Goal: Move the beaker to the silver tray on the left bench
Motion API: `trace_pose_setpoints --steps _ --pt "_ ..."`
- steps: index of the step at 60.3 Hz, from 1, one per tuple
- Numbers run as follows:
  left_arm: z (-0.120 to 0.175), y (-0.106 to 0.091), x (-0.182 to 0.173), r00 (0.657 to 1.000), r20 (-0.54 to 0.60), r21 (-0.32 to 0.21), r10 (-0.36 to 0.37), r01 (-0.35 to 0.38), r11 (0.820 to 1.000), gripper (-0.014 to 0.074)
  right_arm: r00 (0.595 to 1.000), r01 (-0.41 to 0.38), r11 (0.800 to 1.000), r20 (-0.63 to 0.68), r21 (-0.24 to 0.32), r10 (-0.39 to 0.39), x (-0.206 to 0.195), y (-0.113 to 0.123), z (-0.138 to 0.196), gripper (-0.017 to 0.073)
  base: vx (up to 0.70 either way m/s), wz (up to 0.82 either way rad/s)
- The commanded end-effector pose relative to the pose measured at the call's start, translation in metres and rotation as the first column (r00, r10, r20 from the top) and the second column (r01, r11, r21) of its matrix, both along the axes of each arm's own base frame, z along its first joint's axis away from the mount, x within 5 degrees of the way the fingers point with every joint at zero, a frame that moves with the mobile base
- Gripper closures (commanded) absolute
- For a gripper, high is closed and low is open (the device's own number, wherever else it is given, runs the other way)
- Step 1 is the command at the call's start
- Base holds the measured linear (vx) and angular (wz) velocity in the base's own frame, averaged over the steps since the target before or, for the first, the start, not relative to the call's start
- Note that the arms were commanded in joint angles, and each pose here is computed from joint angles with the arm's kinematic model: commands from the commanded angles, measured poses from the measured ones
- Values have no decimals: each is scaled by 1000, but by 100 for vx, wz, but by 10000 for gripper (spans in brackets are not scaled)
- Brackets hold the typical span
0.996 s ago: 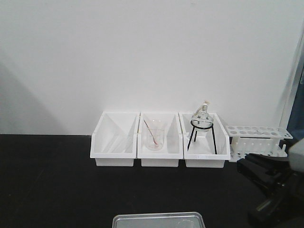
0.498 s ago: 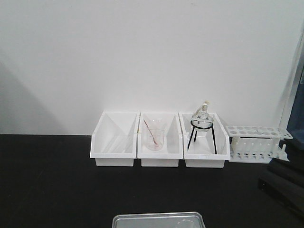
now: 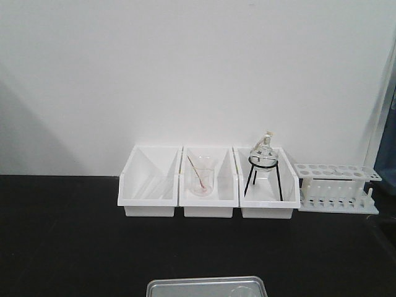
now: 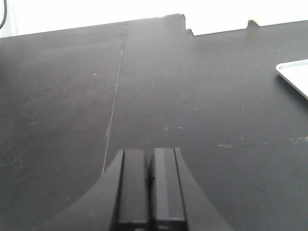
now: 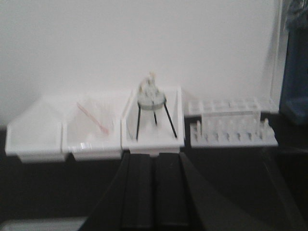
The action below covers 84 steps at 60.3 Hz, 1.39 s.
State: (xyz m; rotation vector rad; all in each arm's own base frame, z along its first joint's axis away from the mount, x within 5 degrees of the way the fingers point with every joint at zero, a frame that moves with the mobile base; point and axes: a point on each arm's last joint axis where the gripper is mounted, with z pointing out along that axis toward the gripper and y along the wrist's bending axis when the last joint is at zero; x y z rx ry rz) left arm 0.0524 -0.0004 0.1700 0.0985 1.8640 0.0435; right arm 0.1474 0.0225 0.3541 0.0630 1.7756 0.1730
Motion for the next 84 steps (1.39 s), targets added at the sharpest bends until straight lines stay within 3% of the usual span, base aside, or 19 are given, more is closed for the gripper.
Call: trace_pose_setpoints --steps 1,2,4,8,17,23,32,37,45,48,56,84 --pt "0 -1 2 998 62 -7 -11 11 1000 592 986 -158 975 -80 -155 147 -12 9 0 573 0 0" --pt "0 -1 2 998 62 -7 -11 11 1000 592 981 -184 964 -96 -189 169 -14 10 -1 573 0 0" --pt "0 -1 2 998 62 -7 -11 11 1000 592 971 -226 954 -118 -197 206 -21 11 -5 573 0 0" --pt "0 -1 2 998 62 -7 -11 11 1000 592 970 -238 953 -103 -187 222 -32 9 -17 573 0 0" --pt "0 -1 2 998 62 -7 -11 11 1000 592 997 -70 997 37 -17 70 -56 -9 -72 573 0 0" --pt "0 -1 2 998 62 -7 -11 11 1000 592 995 26 997 98 77 -33 -73 -18 -113 573 0 0" --pt "0 -1 2 998 62 -7 -11 11 1000 592 986 81 989 135 122 -98 -88 -22 -159 573 0 0" --pt "0 -1 2 998 62 -7 -11 11 1000 592 985 83 992 141 99 -97 -91 -23 -164 573 0 0" --pt "0 -1 2 998 62 -7 -11 11 1000 592 985 73 996 163 -56 -63 -91 -23 -163 573 0 0" --pt "0 -1 2 998 62 -7 -11 11 1000 592 985 72 994 165 -84 -57 -91 -23 -163 573 0 0" --pt "0 -1 2 998 62 -7 -11 11 1000 592 985 69 996 160 -59 -59 -91 -22 -163 573 0 0" --pt "0 -1 2 998 62 -7 -11 11 1000 592 986 69 996 159 -60 -59 -91 -22 -163 573 0 0"
